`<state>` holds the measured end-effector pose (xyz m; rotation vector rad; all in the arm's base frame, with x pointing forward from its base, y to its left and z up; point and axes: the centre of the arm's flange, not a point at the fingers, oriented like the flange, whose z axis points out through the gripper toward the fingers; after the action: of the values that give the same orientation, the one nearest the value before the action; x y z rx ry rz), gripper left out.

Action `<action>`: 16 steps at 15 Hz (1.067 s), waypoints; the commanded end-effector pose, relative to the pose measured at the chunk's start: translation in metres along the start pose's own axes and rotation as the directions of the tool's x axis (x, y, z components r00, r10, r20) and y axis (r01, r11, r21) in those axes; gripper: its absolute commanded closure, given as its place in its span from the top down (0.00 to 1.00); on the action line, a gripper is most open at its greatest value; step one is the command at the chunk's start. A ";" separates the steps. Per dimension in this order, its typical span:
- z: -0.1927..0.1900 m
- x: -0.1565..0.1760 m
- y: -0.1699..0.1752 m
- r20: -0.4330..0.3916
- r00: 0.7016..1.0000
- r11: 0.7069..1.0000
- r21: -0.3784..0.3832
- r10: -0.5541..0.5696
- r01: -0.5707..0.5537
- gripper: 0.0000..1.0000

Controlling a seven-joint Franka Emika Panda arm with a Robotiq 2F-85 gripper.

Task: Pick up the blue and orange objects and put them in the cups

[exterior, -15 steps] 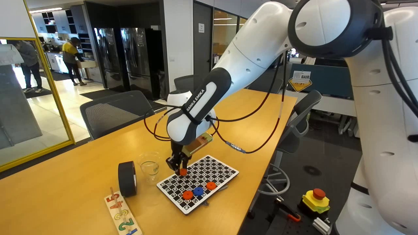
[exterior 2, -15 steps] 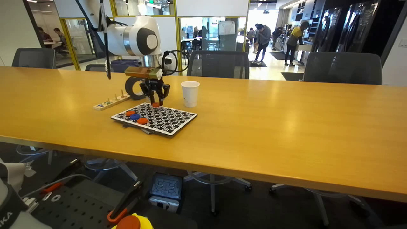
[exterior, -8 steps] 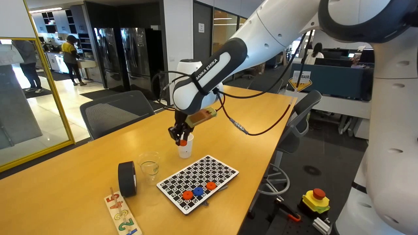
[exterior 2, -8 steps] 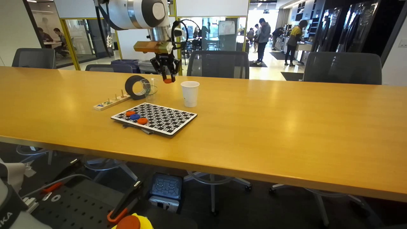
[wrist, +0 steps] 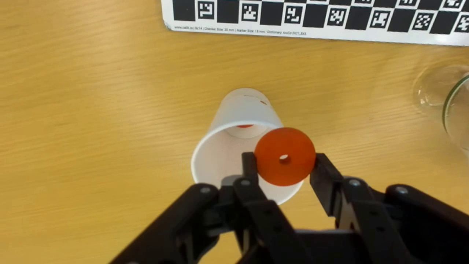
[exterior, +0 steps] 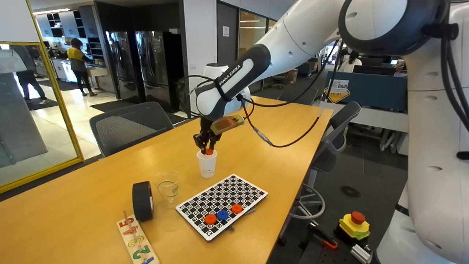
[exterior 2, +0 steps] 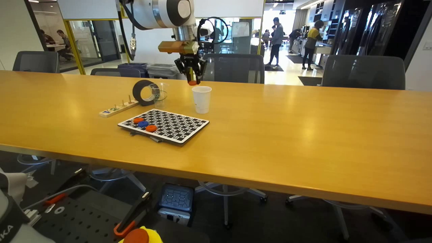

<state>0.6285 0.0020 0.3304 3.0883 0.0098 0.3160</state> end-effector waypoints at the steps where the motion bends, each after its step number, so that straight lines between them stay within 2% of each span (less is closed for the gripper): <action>1: 0.013 0.035 0.014 0.013 1.000 1.000 0.005 0.000 0.000 0.21; 6: 0.029 0.051 0.026 0.028 1.000 1.000 0.006 0.010 -0.010 0.21; 7: 0.031 0.051 0.027 0.037 0.999 1.000 0.006 0.014 -0.014 0.66; 9: 0.033 0.046 0.025 0.051 0.999 1.000 -0.004 0.017 -0.017 0.72; 12: 0.029 0.028 0.016 0.061 0.998 1.000 -0.012 -0.003 0.003 0.96; 13: 0.025 0.019 0.010 0.059 0.998 1.000 -0.012 -0.016 0.017 0.99; 16: 0.015 -0.008 -0.016 0.064 0.995 0.996 -0.024 -0.082 0.083 1.00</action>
<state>0.6599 -0.0060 0.2970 3.0848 0.0354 0.2070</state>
